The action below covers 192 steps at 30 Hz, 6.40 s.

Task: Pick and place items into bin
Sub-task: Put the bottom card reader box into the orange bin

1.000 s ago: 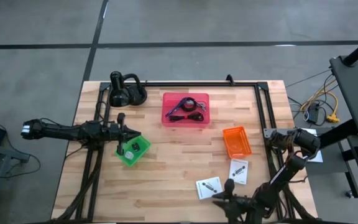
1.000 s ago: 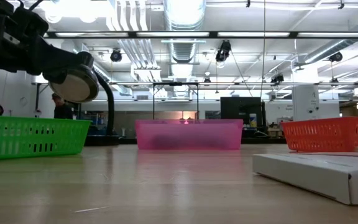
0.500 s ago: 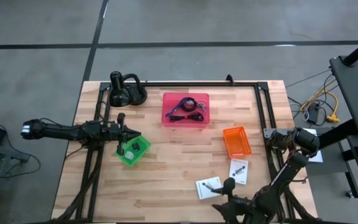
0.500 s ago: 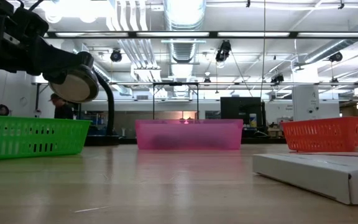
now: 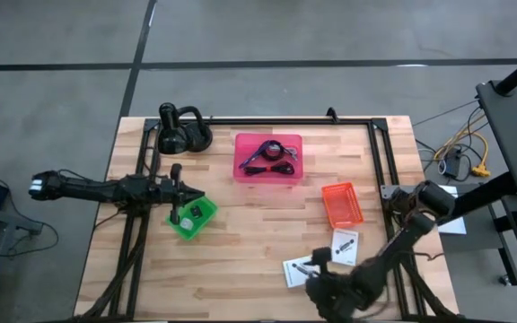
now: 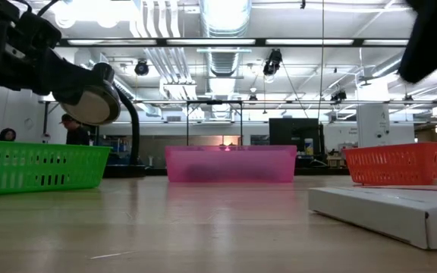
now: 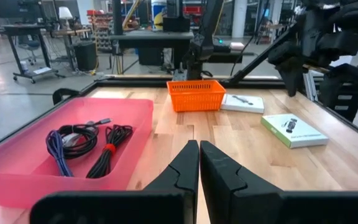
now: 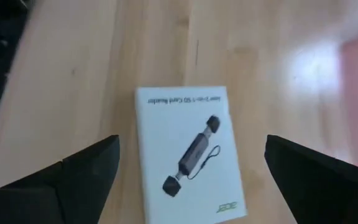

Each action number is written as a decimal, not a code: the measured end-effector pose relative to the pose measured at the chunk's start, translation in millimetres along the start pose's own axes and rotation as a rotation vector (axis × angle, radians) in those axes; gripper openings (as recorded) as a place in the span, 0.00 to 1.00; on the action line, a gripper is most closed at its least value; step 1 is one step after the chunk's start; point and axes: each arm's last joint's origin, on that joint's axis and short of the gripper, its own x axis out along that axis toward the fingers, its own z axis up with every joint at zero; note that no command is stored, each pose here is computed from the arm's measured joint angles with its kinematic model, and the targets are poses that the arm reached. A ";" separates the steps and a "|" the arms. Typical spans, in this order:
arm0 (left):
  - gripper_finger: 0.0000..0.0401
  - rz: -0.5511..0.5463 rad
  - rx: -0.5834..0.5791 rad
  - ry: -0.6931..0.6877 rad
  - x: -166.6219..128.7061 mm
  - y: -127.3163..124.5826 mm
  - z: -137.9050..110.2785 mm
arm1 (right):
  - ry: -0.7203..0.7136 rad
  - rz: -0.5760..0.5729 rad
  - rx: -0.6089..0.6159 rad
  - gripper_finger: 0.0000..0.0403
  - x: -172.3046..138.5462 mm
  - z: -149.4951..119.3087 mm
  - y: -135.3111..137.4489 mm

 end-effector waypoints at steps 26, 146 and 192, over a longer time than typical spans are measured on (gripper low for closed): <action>0.00 0.002 0.020 0.139 8.0 -0.8 -13.3 | 0.316 0.403 0.023 0.95 59.5 33.0 -80.2; 0.00 0.004 0.028 0.200 11.6 -1.2 -17.9 | 0.207 0.747 -0.102 0.02 85.9 -13.1 -95.0; 0.00 0.004 0.027 0.198 11.5 -1.2 -17.7 | 0.240 -0.358 1.219 0.02 -43.4 -102.7 -198.5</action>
